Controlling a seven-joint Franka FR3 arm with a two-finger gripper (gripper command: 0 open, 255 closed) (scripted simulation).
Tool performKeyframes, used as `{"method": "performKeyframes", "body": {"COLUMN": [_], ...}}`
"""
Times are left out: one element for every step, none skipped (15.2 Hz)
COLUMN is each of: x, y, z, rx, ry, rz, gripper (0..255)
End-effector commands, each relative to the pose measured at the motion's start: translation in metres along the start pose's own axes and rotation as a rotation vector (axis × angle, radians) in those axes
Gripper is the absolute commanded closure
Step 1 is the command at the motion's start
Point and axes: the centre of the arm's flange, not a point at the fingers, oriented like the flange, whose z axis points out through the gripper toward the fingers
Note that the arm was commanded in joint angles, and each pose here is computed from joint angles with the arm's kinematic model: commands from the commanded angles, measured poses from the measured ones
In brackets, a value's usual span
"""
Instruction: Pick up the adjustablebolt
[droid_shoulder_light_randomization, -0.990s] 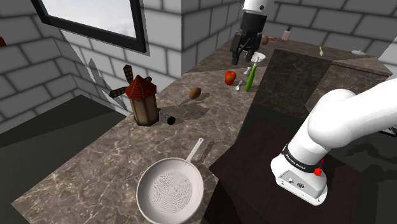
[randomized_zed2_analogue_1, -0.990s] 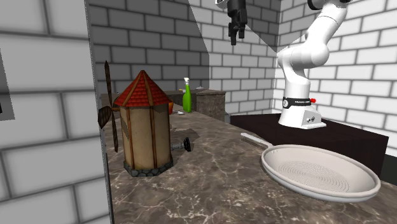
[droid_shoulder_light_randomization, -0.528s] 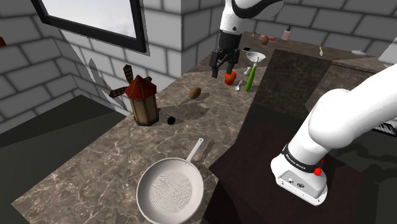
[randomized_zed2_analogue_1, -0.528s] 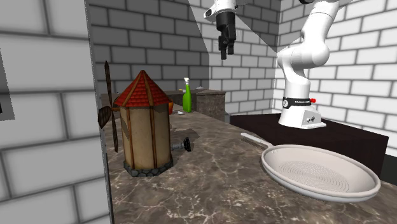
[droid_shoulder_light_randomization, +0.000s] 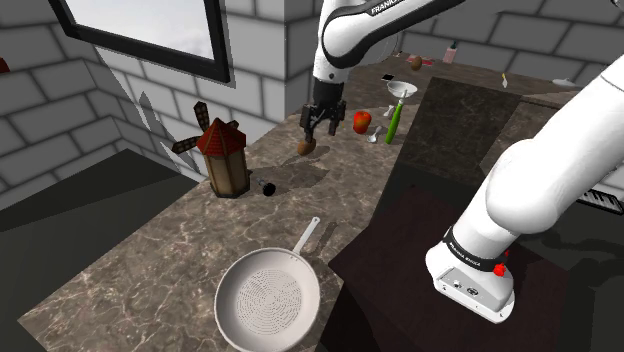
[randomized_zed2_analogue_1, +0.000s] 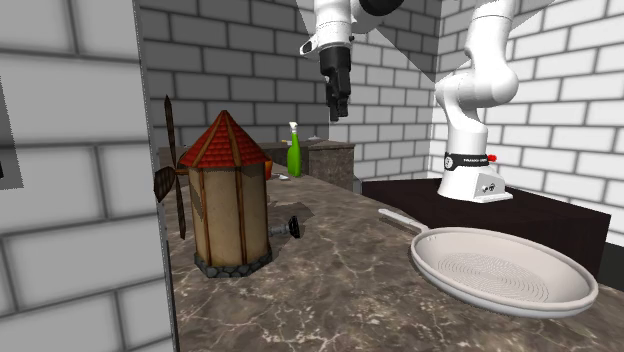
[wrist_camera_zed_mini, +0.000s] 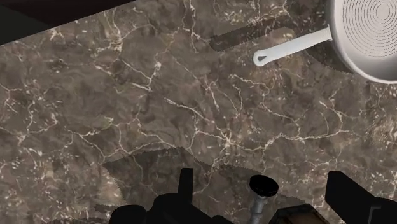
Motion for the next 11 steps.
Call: {"method": "performKeyframes", "body": {"x": [0.018,0.026,0.034,0.042,0.050,0.058,0.066,0.074,0.082,0.090,0.098], "y": [-0.010,-0.014,-0.018,-0.022,-0.026,-0.030,-0.034,-0.037,-0.041,-0.045,-0.049], "z": [0.023,0.033,0.042,0.052,0.062,0.072,0.082,0.092,0.102,0.112,0.122], "rx": [0.000,0.000,0.000,0.000,0.000,0.000,0.000,0.000,0.000,0.000,0.000], "ry": [-0.002,-0.003,-0.005,-0.006,-0.007,-0.009,-0.010,-0.011,-0.013,-0.014,-0.015], "rz": [0.001,0.001,0.002,0.002,0.003,0.003,0.003,0.004,0.004,0.005,0.005], "gripper": [0,0,0,0,0,0,0,0,0,0,0]}}
